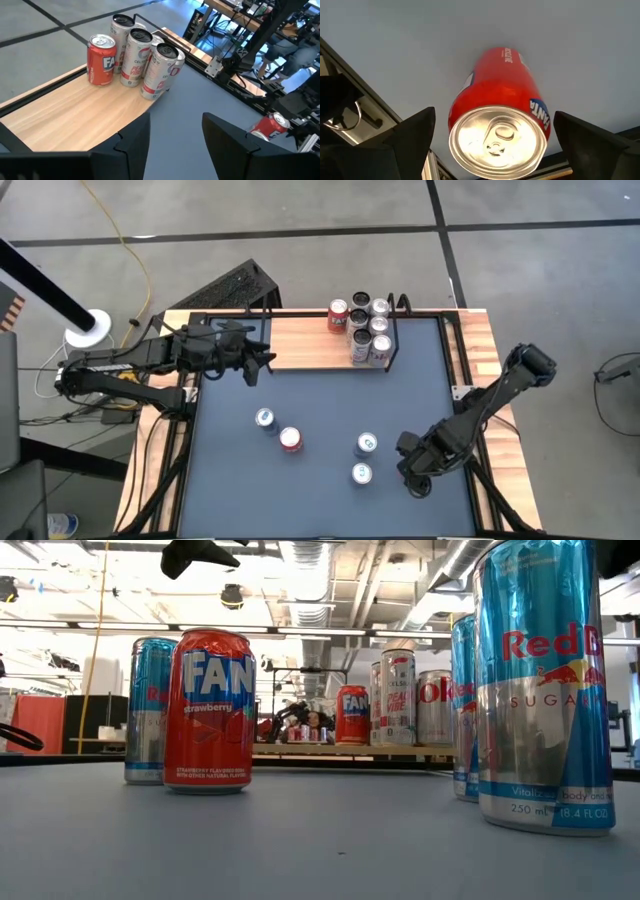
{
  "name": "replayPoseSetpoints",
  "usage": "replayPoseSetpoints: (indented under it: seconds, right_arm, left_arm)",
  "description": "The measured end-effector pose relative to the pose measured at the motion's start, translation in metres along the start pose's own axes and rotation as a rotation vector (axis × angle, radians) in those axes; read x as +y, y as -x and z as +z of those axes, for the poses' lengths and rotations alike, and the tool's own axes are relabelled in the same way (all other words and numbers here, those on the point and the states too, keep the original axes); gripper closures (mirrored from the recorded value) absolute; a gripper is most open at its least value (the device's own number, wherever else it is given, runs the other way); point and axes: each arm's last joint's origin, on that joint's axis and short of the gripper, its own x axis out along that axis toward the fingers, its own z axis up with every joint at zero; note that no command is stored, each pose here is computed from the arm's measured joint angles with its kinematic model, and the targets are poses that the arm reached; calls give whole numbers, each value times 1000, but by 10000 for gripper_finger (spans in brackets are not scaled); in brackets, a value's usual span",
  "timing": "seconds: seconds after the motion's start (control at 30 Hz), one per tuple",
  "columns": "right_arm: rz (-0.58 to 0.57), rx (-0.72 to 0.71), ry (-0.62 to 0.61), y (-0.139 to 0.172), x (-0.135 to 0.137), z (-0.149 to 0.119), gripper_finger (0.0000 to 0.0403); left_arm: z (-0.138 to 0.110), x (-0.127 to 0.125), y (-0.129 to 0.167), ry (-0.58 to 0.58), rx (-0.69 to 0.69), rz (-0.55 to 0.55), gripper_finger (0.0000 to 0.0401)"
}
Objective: Place canned beverage on shelf
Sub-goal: Put the right red soda can on the shelf aligned with the other red soda can
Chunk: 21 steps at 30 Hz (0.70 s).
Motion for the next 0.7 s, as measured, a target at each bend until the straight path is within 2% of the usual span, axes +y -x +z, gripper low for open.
replayPoseSetpoints:
  seconds: [0.17, 0.4, 0.7]
  right_arm:
    - [-3, 2, -13, -2, 1, -2, 12]
    - [12, 23, -48, -22, -2, -7, 14]
    - [-32, 4, -28, -23, -6, -7, 44]
  left_arm:
    - [0, 0, 0, 0, 0, 0, 232]
    - [0, 0, 0, 0, -1, 0, 232]
    - [0, 0, 0, 11, -6, 5, 232]
